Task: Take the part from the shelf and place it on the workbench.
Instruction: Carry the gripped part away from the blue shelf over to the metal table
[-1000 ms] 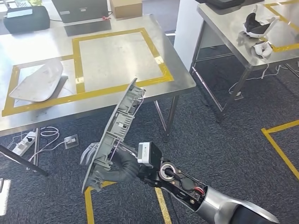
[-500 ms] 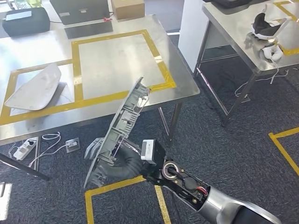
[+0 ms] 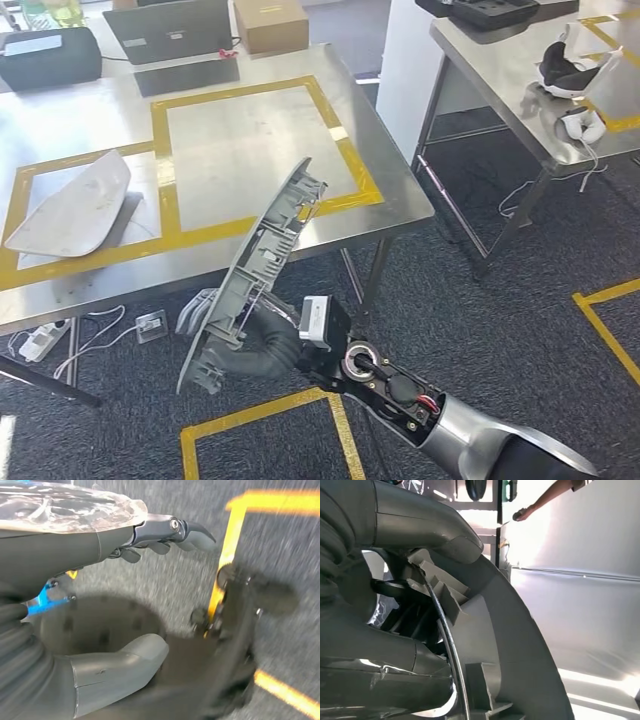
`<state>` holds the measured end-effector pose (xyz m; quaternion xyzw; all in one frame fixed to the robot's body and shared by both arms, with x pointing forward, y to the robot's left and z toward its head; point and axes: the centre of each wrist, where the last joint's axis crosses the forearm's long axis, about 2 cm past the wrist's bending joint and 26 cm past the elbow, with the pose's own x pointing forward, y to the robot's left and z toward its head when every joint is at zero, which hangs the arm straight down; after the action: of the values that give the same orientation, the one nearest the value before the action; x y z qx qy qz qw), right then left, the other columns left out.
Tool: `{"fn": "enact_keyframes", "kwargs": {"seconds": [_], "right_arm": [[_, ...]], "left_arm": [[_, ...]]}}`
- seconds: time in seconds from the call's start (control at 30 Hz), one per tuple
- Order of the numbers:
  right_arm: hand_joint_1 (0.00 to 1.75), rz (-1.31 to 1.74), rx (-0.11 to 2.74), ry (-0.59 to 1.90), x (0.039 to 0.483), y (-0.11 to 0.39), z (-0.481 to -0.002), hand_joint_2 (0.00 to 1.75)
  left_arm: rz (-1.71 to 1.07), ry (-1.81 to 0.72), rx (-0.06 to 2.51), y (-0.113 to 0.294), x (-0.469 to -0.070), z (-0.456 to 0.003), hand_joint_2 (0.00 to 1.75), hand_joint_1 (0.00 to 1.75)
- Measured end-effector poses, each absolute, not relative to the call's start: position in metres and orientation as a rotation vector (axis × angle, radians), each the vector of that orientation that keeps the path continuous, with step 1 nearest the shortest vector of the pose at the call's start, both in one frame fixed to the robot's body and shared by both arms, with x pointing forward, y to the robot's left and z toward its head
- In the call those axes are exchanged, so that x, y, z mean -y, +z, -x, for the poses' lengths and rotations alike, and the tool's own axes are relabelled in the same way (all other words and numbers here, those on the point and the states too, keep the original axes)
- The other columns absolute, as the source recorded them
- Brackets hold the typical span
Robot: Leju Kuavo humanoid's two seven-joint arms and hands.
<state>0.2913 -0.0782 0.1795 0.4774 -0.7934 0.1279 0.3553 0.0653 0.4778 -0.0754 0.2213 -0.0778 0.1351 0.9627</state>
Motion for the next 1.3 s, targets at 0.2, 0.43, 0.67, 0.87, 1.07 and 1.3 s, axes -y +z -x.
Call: {"fn": "enact_keyframes", "kwargs": {"seconds": [0.2, 0.43, 0.67, 0.87, 1.07, 1.3], "right_arm": [[1.75, -1.237, 2.063, 0.328, 0.0789, 0.1814, -0.2934, 1.75], [1.75, -1.226, 2.071, 0.321, 0.0807, 0.1818, -0.2953, 1.75], [1.75, -1.225, 2.073, 0.319, 0.081, 0.1823, -0.2956, 1.75], [1.75, -1.225, 2.071, 0.316, 0.081, 0.1812, -0.2948, 1.75], [1.75, -1.219, 2.081, 0.318, 0.082, 0.1827, -0.2962, 1.75], [1.75, -1.207, 2.099, 0.331, 0.0835, 0.1845, -0.2987, 1.75]], "left_arm": [[-0.447, 0.277, 0.153, -0.0763, -0.4752, -0.0654, 1.75, 0.0], [-0.445, 0.278, 0.155, -0.0765, -0.4742, -0.0665, 1.75, 0.0], [-0.448, 0.277, 0.157, -0.0756, -0.476, -0.0676, 1.75, 0.0], [-0.459, 0.269, 0.151, -0.0754, -0.4783, -0.0642, 1.75, 0.0], [-0.453, 0.264, 0.159, -0.0747, -0.4797, -0.0648, 1.75, 0.0], [-0.446, 0.261, 0.174, -0.0758, -0.4765, -0.0655, 1.75, 0.0]]}}
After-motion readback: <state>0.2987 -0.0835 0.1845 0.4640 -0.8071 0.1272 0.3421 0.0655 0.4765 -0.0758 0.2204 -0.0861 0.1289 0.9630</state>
